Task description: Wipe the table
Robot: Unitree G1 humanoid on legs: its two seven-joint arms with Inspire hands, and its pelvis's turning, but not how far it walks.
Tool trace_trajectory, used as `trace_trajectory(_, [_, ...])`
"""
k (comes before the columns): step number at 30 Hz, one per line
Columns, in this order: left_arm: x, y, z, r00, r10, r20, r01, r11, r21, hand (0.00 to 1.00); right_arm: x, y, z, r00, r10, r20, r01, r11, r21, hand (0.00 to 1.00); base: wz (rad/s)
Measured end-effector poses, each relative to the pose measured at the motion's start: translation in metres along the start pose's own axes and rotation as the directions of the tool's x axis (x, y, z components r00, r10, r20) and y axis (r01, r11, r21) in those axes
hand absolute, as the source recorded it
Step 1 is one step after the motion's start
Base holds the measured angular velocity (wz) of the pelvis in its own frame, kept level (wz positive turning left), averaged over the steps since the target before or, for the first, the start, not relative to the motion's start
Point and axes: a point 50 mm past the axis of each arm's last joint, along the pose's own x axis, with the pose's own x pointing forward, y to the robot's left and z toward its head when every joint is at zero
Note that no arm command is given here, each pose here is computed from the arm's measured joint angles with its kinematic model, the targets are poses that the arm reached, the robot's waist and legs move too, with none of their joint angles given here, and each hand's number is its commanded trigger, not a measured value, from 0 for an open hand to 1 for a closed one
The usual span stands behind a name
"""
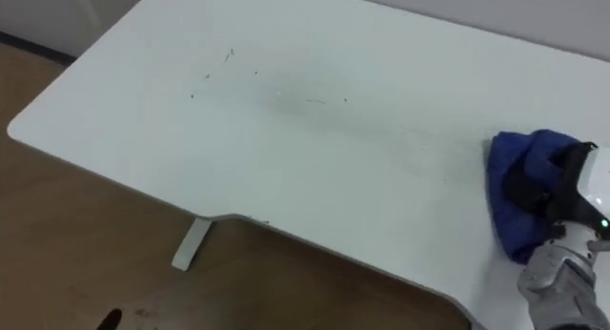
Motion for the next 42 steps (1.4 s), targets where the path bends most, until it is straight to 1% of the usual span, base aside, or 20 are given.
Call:
trace_trajectory(2, [0.0,-0.002,-0.003,1.0,-0.002,-0.017,0.002,1.0,0.0,0.0,0.014,0.002,0.044,0.992,0.007,0.123,-0.006,1.0,-0.013,1.0,-1.2])
trace_trajectory(3, [0.0,-0.003,-0.005,1.0,-0.001,-0.023,0.001,1.0,-0.002,0.0,0.016,0.005,0.055,0.988,0.019,0.156,-0.017,1.0,-0.015,1.0,-1.12])
trace_trajectory(4, [0.002,-0.006,-0.007,0.999,-0.006,-0.042,0.005,1.0,-0.01,0.0,0.016,0.011,0.08,0.971,0.045,0.236,-0.04,0.999,-0.025,1.0,-0.97])
trace_trajectory(6, [0.003,-0.014,-0.01,0.997,-0.029,-0.068,0.028,1.0,-0.009,0.0,0.008,0.024,0.127,0.918,0.093,0.386,-0.081,0.996,-0.047,1.0,-0.93])
trace_trajectory(8, [0.003,-0.014,-0.008,0.998,-0.028,-0.061,0.028,1.0,-0.006,0.0,-0.002,0.033,0.144,0.877,0.132,0.462,-0.102,0.991,-0.09,1.0,-0.2])
trace_trajectory(10, [0.004,-0.008,-0.003,0.999,-0.004,-0.042,0.004,1.0,-0.003,0.0,-0.005,0.037,0.144,0.866,0.16,0.473,-0.121,0.986,-0.113,1.0,0.47])
trace_trajectory(11, [0.004,0.0,0.002,1.0,0.02,-0.017,-0.02,1.0,0.011,0.0,-0.007,0.04,0.136,0.874,0.177,0.453,-0.13,0.983,-0.132,1.0,0.66])
trace_trajectory(13, [0.005,0.009,0.009,0.999,0.043,0.018,-0.043,0.999,0.013,0.0,-0.006,0.04,0.13,0.88,0.185,0.438,-0.133,0.98,-0.146,1.0,0.25])
trace_trajectory(16, [0.004,0.011,0.004,0.999,0.05,0.001,-0.05,0.999,0.015,0.0,-0.007,0.037,0.126,0.88,0.154,0.449,-0.107,0.986,-0.128,1.0,-0.07])
trace_trajectory(19, [0.006,0.017,0.011,0.997,0.072,0.02,-0.072,0.997,-0.009,0.0,-0.01,0.03,0.118,0.881,0.128,0.456,-0.09,0.991,-0.102,1.0,0.36])
trace_trajectory(23, [0.005,0.024,0.012,0.995,0.099,0.03,-0.098,0.995,-0.015,0.0,-0.018,0.035,0.107,0.876,0.183,0.446,-0.139,0.982,-0.129,1.0,0.14])
trace_trajectory(27, [0.001,0.02,0.006,0.996,0.088,0.024,-0.088,0.996,0.015,0.0,-0.011,0.028,0.097,0.88,0.193,0.434,-0.135,0.978,-0.16,1.0,0.24])
trace_trajectory(30, [-0.002,0.018,-0.005,0.998,0.066,-0.017,-0.066,0.998,0.021,0.0,-0.006,0.022,0.087,0.898,0.181,0.401,-0.123,0.978,-0.166,1.0,0.42])
trace_trajectory(32, [-0.007,0.016,-0.019,0.997,0.049,-0.056,-0.047,0.999,0.025,0.0,-0.007,0.019,0.079,0.905,0.171,0.39,-0.112,0.979,-0.171,1.0,0.26])
trace_trajectory(33, [-0.008,0.016,-0.022,0.997,0.043,-0.065,-0.041,0.999,0.024,0.0,-0.007,0.018,0.079,0.904,0.171,0.393,-0.11,0.979,-0.172,1.0,0.08])
trace_trajectory(36, [-0.019,0.013,-0.045,0.992,0.011,-0.125,-0.008,1.0,0.02,0.0,-0.008,0.018,0.079,0.9,0.176,0.398,-0.117,0.979,-0.169,1.0,0.0])
trace_trajectory(40, [-0.025,0.014,-0.053,0.99,0.003,-0.139,-0.001,1.0,0.018,0.0,-0.005,0.014,0.076,0.914,0.157,0.375,-0.119,0.985,-0.123,1.0,-0.33])
trace_trajectory(42, [-0.025,0.017,-0.051,0.992,0.011,-0.126,-0.009,1.0,0.012,0.0,-0.008,0.015,0.074,0.916,0.158,0.37,-0.132,0.987,-0.094,1.0,0.03])
